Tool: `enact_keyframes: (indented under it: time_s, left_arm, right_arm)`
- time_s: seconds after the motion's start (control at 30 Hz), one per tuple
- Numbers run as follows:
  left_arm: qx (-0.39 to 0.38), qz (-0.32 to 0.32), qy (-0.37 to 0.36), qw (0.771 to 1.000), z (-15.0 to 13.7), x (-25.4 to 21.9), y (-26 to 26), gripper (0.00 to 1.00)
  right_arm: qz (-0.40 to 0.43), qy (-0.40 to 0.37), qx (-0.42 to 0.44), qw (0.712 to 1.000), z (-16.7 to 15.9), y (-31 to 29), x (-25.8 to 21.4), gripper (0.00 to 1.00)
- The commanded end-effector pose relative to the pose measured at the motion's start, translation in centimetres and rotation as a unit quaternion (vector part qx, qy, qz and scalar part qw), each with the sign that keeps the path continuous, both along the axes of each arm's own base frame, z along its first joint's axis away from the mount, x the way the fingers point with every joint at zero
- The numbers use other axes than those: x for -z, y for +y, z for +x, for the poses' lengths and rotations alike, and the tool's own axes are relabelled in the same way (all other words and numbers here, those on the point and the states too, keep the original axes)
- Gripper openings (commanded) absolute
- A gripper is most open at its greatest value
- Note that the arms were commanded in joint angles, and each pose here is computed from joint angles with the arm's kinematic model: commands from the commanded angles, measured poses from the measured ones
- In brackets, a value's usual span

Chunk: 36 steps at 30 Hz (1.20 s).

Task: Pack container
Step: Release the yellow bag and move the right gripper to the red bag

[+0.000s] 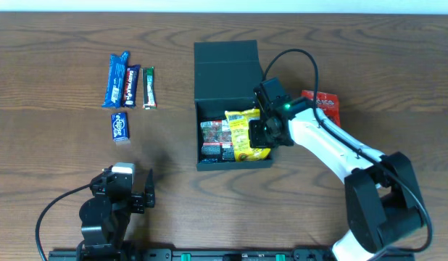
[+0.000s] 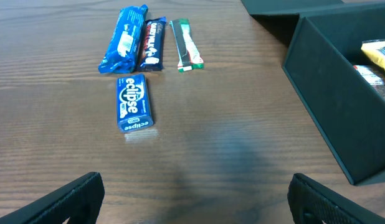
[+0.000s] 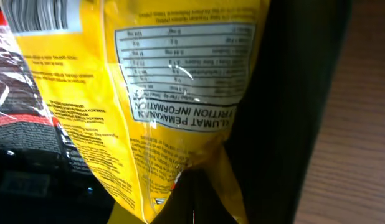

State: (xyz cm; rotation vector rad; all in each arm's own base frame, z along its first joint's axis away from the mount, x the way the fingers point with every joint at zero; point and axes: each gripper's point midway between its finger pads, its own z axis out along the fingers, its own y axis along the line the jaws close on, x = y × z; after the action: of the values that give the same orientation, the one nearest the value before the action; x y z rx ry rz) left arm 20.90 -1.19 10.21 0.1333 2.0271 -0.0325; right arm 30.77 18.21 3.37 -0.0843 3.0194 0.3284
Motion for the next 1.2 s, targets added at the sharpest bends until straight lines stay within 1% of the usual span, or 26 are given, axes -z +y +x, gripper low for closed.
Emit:
enact_keyframes:
  time_s: [0.0, 0.13, 0.3, 0.43, 0.6, 0.93, 1.17]
  left_arm:
    - [-0.001, 0.007, 0.003, 1.000, 0.0, 0.5, 0.2, 0.95]
    - [-0.001, 0.007, 0.003, 1.000, 0.0, 0.5, 0.2, 0.95]
    - [-0.001, 0.007, 0.003, 1.000, 0.0, 0.5, 0.2, 0.95]
    - [-0.001, 0.007, 0.003, 1.000, 0.0, 0.5, 0.2, 0.95]
    - [-0.001, 0.007, 0.003, 1.000, 0.0, 0.5, 0.2, 0.95]
    - [-0.001, 0.007, 0.003, 1.000, 0.0, 0.5, 0.2, 0.95]
    - [-0.001, 0.007, 0.003, 1.000, 0.0, 0.5, 0.2, 0.95]
  right_arm:
    - [-0.013, 0.000, -0.015, 1.000, -0.2, 0.2, 0.4, 0.01]
    - [0.000, -0.012, -0.017, 1.000, 0.6, 0.9, -1.7, 0.01]
    - [0.007, -0.072, -0.031, 0.997, 3.5, 1.8, -5.3, 0.01]
    - [-0.011, -0.109, -0.031, 0.993, 5.2, 1.5, -6.4, 0.02]
    - [-0.022, -0.096, -0.032, 0.995, 5.3, 1.3, -5.0, 0.01]
    - [-0.053, -0.049, -0.041, 0.997, 5.1, 1.3, 0.2, 0.01]
    - [-0.099, -0.066, -0.025, 0.993, 5.9, -0.3, 0.3, 0.01]
